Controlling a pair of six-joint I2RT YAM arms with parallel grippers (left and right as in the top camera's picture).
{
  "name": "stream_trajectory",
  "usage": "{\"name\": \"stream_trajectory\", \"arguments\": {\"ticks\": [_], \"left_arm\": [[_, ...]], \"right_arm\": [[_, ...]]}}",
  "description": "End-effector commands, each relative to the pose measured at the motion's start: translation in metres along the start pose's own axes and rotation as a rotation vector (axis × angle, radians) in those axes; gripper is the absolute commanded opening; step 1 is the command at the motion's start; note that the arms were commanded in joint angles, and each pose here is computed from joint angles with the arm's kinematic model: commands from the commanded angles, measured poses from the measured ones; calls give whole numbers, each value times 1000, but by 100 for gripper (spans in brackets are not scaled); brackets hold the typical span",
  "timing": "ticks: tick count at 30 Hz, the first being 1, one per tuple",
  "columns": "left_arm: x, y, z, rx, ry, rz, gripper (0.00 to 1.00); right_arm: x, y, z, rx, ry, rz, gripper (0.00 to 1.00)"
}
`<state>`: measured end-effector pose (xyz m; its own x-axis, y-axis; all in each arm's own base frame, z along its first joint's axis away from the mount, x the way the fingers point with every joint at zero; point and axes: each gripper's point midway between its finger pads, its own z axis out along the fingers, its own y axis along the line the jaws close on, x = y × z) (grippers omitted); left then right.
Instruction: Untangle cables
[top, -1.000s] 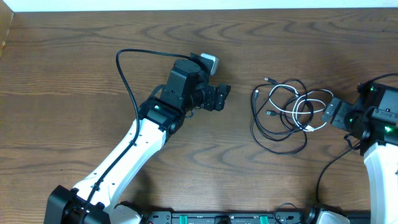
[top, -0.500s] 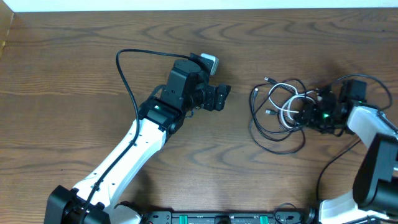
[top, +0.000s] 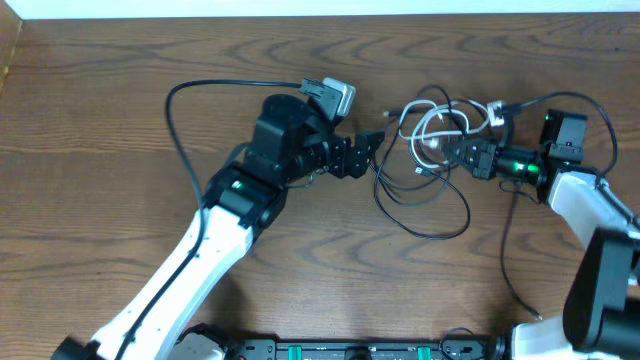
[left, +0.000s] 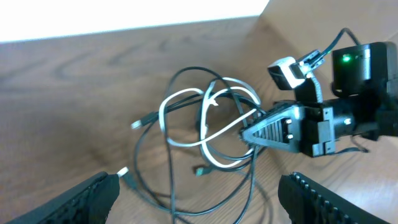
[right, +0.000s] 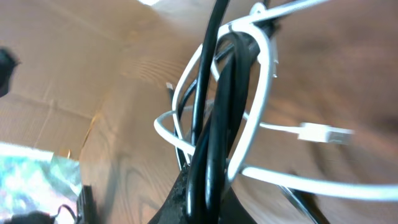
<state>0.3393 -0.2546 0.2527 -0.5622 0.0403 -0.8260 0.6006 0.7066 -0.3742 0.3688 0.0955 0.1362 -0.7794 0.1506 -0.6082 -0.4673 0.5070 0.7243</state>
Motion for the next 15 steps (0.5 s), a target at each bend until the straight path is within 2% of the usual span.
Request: {"name": "stream_trajectory", "arguments": {"ticks": [1, 4, 7, 8, 10, 15], "left_arm": [[-18, -15, -20, 42, -61, 23, 86], [-23, -17, -25, 43, -78, 55, 86], [-24, -14, -27, 34, -83, 52, 86], [-25, -13, -27, 31, -84, 52, 81], [-25, -12, -27, 30, -85, 51, 77], [-25, -13, -27, 33, -85, 62, 77]], "right_arm": [[-22, 73, -2, -162, -34, -232, 1], [-34, 123, -4, -215, -77, -435, 1], [-38, 158, -8, -255, -105, -556, 1], [-39, 172, -11, -269, -119, -604, 1], [-41, 185, -16, -280, -136, -640, 1], [-40, 206, -26, -312, -149, -678, 1]]}}
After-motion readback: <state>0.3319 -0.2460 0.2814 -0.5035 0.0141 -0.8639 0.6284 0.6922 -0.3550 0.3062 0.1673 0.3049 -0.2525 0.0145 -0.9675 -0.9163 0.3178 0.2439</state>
